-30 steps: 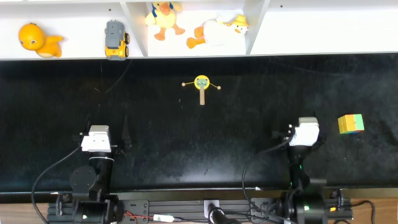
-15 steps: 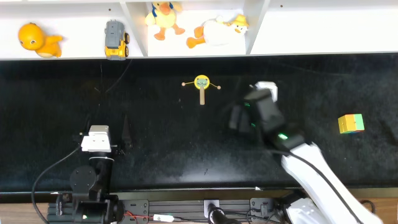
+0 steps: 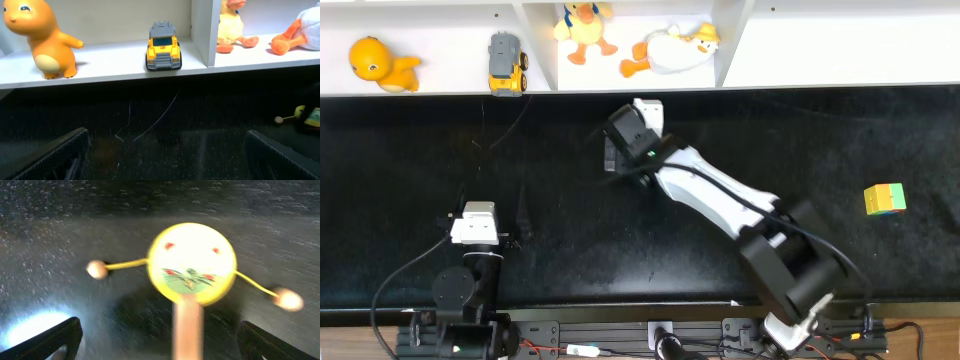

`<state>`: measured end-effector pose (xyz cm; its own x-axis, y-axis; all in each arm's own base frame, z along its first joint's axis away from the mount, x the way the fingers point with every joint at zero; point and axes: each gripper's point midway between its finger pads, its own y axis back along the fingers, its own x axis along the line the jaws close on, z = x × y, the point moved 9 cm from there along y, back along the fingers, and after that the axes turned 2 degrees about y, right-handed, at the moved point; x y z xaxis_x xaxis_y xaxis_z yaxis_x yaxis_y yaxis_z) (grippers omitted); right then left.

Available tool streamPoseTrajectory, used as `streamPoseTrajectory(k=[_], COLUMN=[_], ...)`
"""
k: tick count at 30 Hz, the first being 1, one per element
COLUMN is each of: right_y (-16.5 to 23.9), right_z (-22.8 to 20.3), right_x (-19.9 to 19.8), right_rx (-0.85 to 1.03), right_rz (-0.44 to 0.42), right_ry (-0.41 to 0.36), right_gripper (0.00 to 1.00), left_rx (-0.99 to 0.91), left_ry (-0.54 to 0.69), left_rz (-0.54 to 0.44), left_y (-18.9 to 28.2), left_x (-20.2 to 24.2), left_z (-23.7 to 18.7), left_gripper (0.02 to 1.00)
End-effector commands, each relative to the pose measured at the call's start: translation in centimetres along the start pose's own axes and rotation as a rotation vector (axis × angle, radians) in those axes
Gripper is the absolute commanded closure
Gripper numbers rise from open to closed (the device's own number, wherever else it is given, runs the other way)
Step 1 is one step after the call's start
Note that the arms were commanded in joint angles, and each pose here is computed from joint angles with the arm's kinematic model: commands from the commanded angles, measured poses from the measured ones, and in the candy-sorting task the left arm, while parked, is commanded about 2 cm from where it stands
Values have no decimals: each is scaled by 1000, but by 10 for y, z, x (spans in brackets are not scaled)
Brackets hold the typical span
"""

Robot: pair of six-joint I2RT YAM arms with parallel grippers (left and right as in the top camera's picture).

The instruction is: Store Toys

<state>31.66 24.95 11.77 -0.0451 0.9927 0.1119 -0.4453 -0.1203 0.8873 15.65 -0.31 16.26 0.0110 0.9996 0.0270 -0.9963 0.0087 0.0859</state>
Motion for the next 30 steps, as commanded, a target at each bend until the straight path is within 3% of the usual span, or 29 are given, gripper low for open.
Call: streamPoseTrajectory(k=[1,4,9,13,17,19,24,26,30], right_y=[-13,-15,-13,-12,-11,-11,-11,-10,-2], right_z=[2,-5,-15,-21,-23,-22,-22,-22,-19], right_x=[14,9,1,-5,-11,-11,-11,-11,-12], right_rx=[42,85,148,186,189,179,180,177,146], right_rz=[0,-38,-91,-127,-174,-182,-183,-184,-189], right_ry=[-52,-82,-68,-58,-47,-46,-45,-38,-31], right_gripper=[5,3,9,139,354,573,781,939,956], left_rx=[-7,-6,-7,-6,-7,-6,-7,-6,-7], left_ry=[-19,-19,-19,-19,-19,-19,-19,-19,-19], left_rz=[-6,-6,-6,-6,-6,-6,-6,-6,-6], left_y=[1,1,1,1,1,1,1,1,1], left_x=[-1,-1,-1,-1,-1,-1,-1,-1,-1], left_z=[1,1,1,1,1,1,1,1,1], left_gripper=[23,20,20,20,20,20,20,20,20])
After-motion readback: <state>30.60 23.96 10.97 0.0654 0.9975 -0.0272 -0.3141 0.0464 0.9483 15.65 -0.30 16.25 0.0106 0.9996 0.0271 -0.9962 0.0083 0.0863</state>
